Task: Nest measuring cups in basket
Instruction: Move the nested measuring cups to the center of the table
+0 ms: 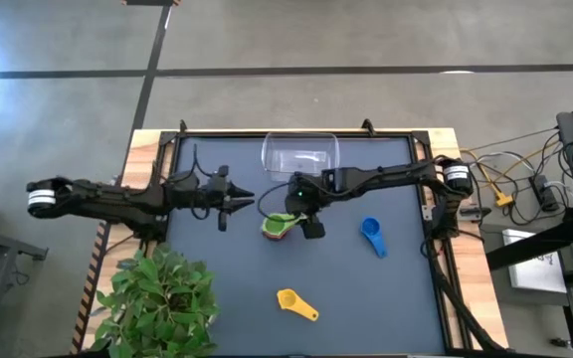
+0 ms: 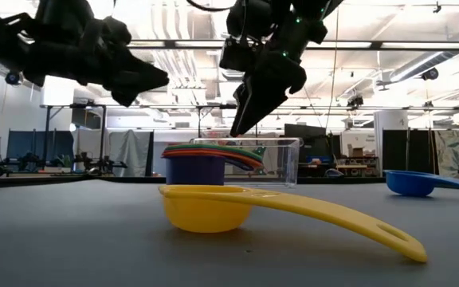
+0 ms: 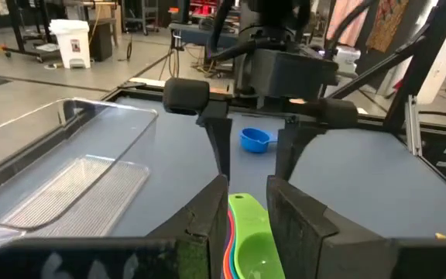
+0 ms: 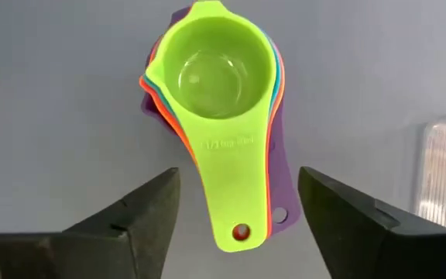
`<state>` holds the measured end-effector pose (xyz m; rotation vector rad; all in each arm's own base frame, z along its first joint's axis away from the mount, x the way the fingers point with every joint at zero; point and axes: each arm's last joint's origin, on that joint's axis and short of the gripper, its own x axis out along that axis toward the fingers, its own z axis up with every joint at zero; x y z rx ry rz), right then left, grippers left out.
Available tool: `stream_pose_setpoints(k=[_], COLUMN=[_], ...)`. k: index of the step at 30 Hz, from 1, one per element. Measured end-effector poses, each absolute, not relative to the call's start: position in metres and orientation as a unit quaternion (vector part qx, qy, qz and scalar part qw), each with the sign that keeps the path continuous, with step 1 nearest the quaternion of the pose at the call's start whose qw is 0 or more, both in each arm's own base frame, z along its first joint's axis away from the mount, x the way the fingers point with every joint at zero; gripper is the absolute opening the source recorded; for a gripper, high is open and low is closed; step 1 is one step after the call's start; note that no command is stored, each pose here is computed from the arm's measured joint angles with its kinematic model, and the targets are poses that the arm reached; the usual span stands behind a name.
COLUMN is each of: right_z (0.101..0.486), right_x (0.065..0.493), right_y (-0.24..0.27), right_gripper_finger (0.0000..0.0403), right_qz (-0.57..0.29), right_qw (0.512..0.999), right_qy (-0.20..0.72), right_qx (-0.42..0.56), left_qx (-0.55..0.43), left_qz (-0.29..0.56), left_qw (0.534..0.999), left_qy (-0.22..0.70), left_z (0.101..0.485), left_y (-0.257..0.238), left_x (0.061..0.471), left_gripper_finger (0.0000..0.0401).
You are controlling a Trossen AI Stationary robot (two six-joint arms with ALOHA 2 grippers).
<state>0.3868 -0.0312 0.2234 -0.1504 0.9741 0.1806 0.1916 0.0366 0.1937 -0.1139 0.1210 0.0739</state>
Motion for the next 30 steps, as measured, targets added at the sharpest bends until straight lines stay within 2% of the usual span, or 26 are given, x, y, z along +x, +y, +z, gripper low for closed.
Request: stream_pose_setpoints(k=[6, 13, 17, 30], right_z=[0.215, 0.183, 0.182, 0.184], right_x=[0.389, 0.399, 0.399, 0.402], right_y=[-0.036, -0.037, -0.038, -0.038], right_gripper_finger=[0.0287, 0.0327, 0.0339, 0.0278], right_qz=[0.092, 0.095, 0.097, 0.088], right_qw=[0.873, 0.856, 0.855, 0.864], right_qy=[0.472, 0.503, 0.502, 0.491], right_qx=[-0.079, -0.08, -0.083, -0.074], left_qx=[-0.058, -0.06, -0.062, -0.061], left_qz=[0.037, 0.038, 0.037, 0.036], left_qw=[0.996, 0.995, 0.994, 0.994], left_qy=[0.06, 0.073, 0.081, 0.078], left_z=[0.191, 0.186, 0.183, 0.182], left_y=[0.036, 0.036, 0.036, 0.036], left_x=[0.187, 0.19, 0.191, 0.193], left_gripper_finger=[0.0074, 0.0074, 0.0075, 0.0075])
